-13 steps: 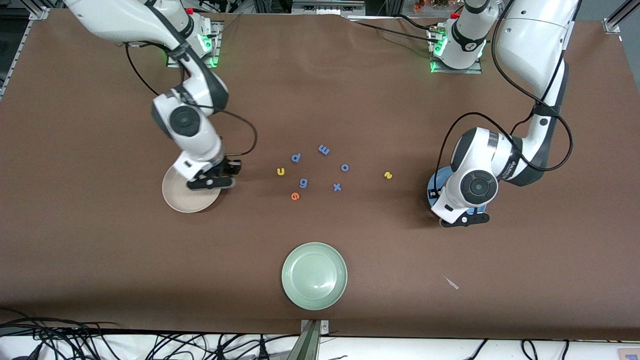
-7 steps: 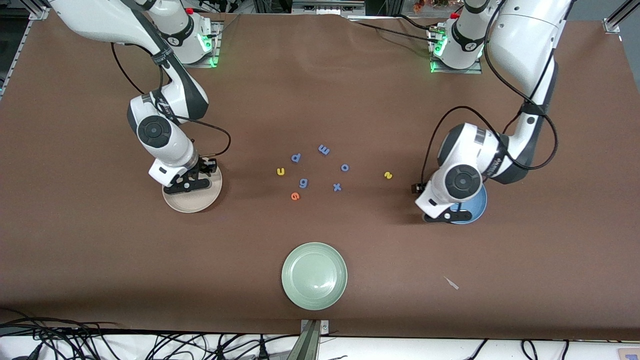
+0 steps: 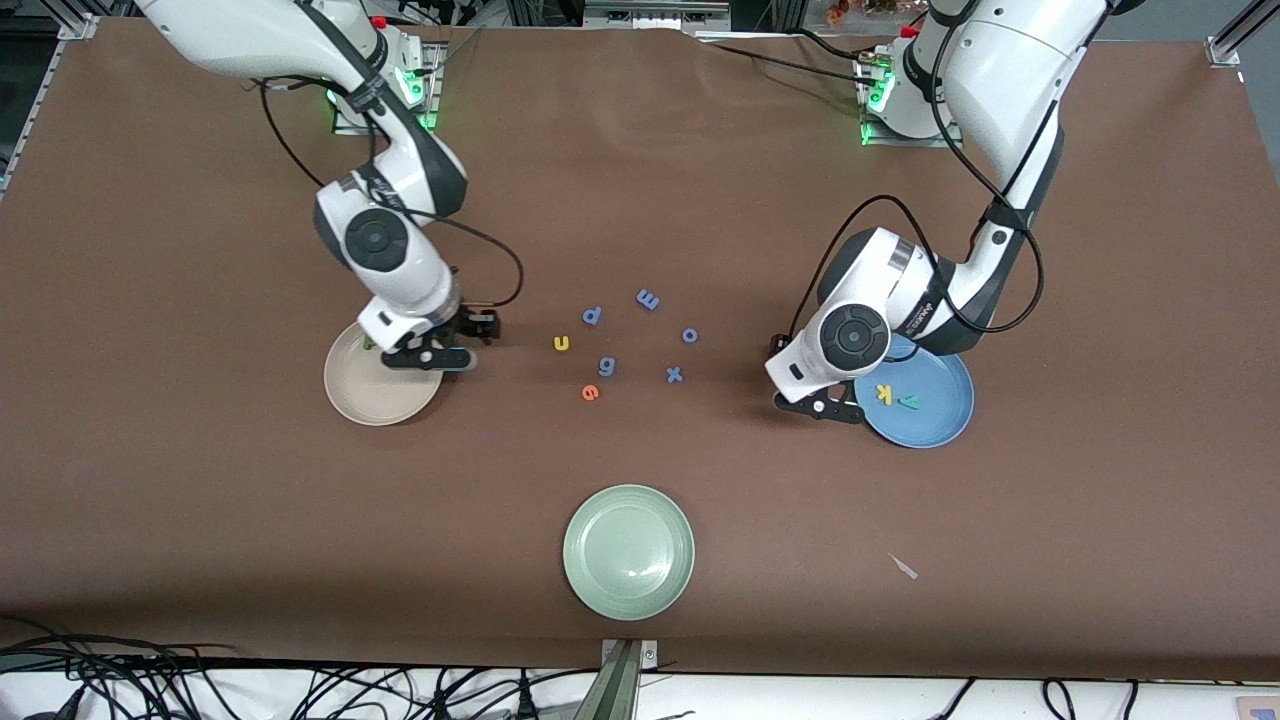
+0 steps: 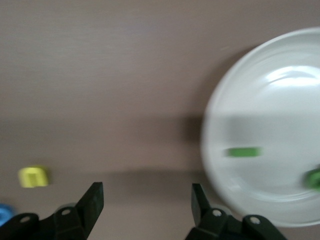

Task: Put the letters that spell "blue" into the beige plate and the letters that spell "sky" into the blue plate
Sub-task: 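Grasp the yellow n with the right gripper while the left gripper grasps the s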

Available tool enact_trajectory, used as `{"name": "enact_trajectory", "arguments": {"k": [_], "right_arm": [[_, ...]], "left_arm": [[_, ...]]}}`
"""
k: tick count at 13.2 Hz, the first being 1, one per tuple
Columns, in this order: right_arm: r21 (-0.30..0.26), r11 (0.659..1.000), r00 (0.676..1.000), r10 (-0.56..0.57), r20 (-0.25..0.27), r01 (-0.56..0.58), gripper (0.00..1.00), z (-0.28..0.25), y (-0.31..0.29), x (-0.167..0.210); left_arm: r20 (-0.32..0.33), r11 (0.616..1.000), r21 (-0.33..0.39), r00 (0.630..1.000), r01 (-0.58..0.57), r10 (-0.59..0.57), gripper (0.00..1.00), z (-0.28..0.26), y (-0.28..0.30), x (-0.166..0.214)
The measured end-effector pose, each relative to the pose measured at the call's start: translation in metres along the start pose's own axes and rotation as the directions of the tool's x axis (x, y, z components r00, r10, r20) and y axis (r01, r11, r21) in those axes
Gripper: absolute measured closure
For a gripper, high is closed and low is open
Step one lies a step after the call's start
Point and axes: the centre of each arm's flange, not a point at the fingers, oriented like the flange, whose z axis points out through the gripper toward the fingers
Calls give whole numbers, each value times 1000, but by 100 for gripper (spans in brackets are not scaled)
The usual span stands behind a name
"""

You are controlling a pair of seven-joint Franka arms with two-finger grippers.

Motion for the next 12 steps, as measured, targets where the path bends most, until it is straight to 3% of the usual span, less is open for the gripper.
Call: {"name": "enact_trajectory", "arguments": {"k": [2, 5, 8, 9, 11, 12], "right_arm": [[26, 1000, 1000, 8, 15, -8, 20, 10, -36, -9], [61, 997, 999, -44, -1, 44, 20, 27, -85, -25], [20, 991, 990, -130, -52, 131, 21, 52, -105, -41], [1, 990, 987, -144, -67, 144, 21, 60, -109, -46], [-17, 987, 984, -160, -77, 159, 21, 71, -111, -51], [-19, 987, 984, -161, -77, 160, 23, 72, -110, -50]], "left_arm": [[4, 993, -20, 993, 120, -120, 4, 3, 1, 0], [-3, 945, -32, 946, 325, -325, 9, 15, 12, -4], [-22, 871, -81, 873, 485, -488, 10, 33, 32, -12], [-18, 851, -84, 853, 519, -522, 15, 36, 36, -15], [-9, 814, -82, 817, 575, -577, 37, 42, 36, -17], [-10, 804, -87, 806, 589, -592, 37, 44, 36, -18]]}}
